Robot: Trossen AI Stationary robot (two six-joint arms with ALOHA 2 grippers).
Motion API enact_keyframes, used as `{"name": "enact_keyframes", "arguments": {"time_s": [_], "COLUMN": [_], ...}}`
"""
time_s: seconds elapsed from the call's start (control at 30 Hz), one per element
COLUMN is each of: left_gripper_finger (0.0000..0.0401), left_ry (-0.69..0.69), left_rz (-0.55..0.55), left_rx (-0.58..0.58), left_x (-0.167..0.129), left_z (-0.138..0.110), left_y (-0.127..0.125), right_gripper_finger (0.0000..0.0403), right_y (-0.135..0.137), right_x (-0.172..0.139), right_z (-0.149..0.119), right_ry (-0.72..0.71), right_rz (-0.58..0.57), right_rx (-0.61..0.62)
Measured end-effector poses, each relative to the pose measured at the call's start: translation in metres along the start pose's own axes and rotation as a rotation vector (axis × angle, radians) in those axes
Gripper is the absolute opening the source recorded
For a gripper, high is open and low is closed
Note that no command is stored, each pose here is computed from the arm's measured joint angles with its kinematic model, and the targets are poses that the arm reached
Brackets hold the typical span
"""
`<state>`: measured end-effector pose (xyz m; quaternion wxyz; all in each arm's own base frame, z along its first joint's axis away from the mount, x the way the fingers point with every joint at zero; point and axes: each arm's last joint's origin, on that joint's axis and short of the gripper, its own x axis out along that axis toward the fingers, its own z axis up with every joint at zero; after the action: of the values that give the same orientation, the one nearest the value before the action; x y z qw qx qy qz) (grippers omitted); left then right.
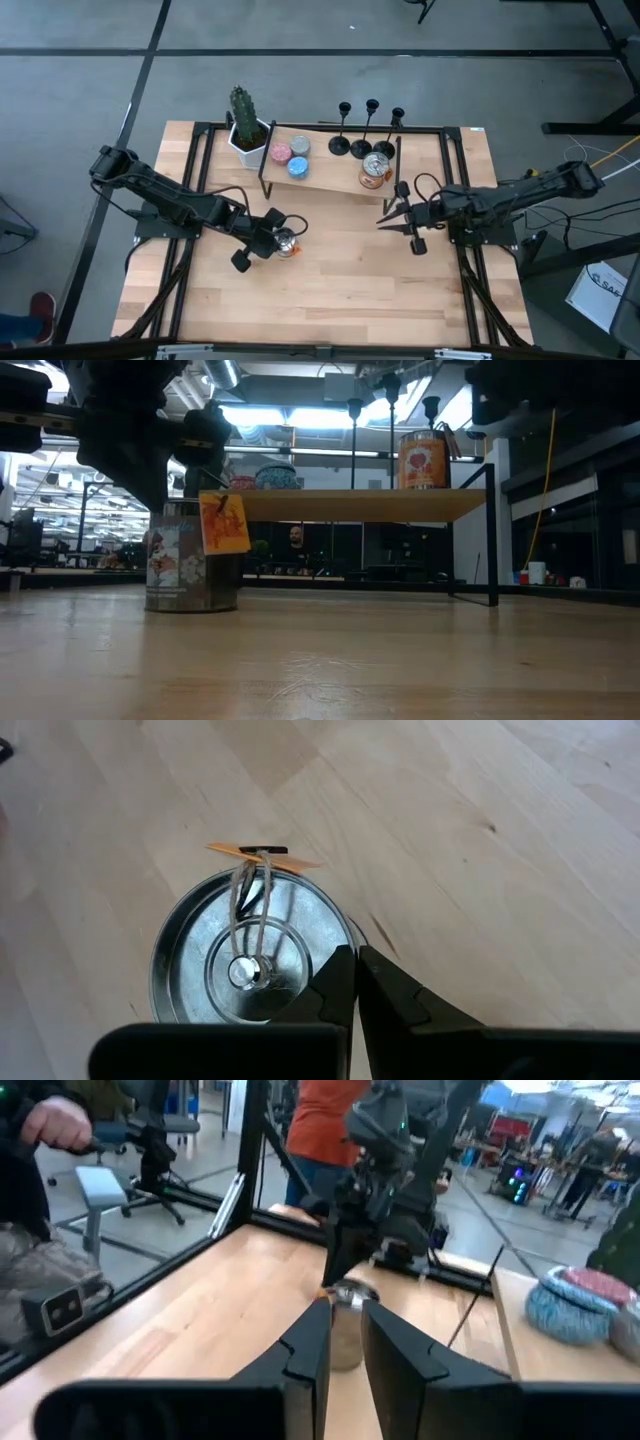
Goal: Pick & Place candle stick holders
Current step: Put the silver scented candle on the shelf
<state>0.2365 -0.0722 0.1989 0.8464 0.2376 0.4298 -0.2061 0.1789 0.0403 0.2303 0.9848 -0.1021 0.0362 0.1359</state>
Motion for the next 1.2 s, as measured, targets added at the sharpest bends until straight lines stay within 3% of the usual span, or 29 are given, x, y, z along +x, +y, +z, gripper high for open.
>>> {"name": "enact_keyframes", "arguments": {"time_s": [0.27, 0.67, 1.2], "left_gripper_finger": [0.0010, 0.0039, 0.0052], "left_ry": [0.004, 0.005, 0.001], "left_rz": [-0.001, -0.006, -0.020], "left_rx": [0.001, -0.023, -0.051], "left_x": [0.000, 0.000, 0.000], "left_z": [0.000, -0.001, 0.000], "left_y": [0.000, 0.000, -0.001], "right_gripper_finger": [0.0064, 0.0064, 0.0065], "right_y": [0.009, 0.005, 0.001], "right_x": [-0.013, -0.021, -0.041], "right_z": [0.002, 0.001, 0.001], "right_ry": [0.015, 0.059, 0.093], "right_rz": [0.106, 0.011, -0.004], "right_rx": [0.002, -0.002, 0.000]}}
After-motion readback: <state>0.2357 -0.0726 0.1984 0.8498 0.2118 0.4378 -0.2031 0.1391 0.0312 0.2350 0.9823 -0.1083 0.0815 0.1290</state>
